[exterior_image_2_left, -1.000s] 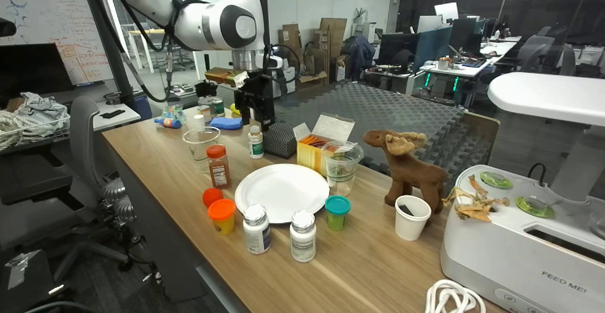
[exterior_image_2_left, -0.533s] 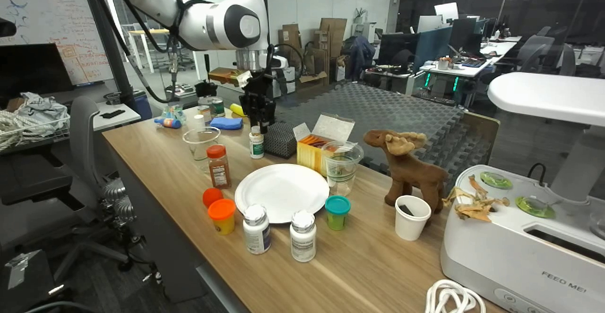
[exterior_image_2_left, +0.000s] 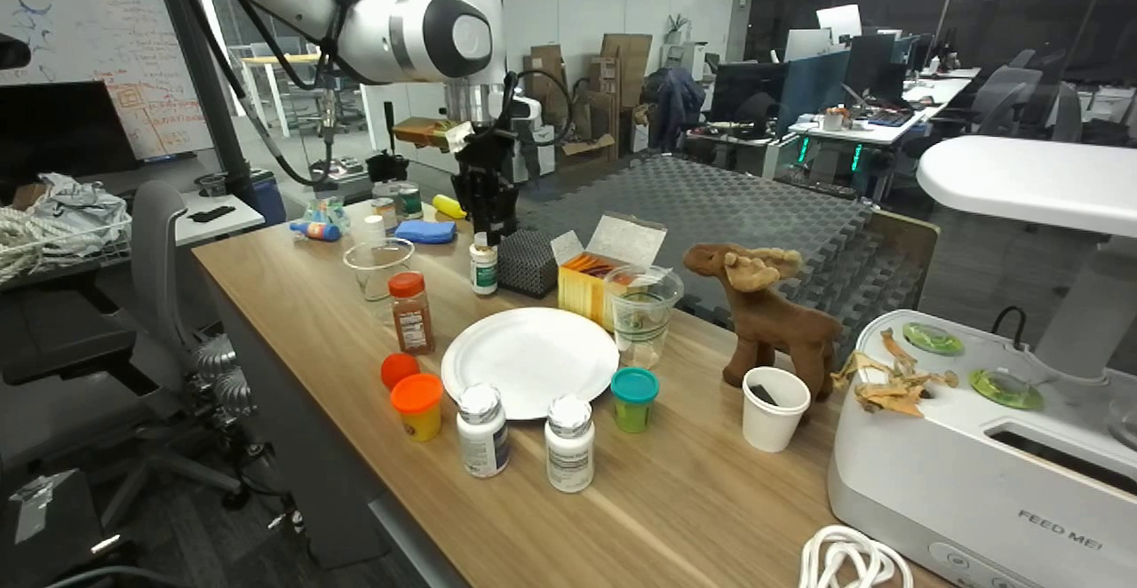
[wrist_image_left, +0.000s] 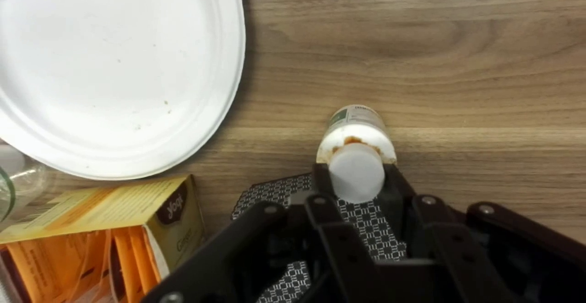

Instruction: Put the bottles and red plushy on the plate. Stack the clear cups

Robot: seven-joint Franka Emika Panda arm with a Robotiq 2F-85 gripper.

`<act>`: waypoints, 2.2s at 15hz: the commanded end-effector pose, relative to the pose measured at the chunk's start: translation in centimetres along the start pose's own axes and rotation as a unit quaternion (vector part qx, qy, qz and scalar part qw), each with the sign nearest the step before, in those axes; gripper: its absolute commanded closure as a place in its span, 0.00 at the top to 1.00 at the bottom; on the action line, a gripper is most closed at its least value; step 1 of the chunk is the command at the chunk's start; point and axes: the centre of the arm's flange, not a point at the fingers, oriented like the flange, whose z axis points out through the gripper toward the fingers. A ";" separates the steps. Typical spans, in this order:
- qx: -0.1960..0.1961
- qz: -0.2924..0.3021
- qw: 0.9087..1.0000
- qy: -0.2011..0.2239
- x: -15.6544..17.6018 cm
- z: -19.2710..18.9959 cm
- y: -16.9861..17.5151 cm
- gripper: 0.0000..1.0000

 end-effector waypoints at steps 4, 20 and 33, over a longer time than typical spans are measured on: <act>-0.035 0.034 0.998 0.026 -0.5 -6.4 3.5 0.17; -0.090 0.129 0.987 -0.018 -2.6 1.0 12.3 0.15; -0.053 0.204 0.977 0.029 -4.6 -1.8 16.6 1.00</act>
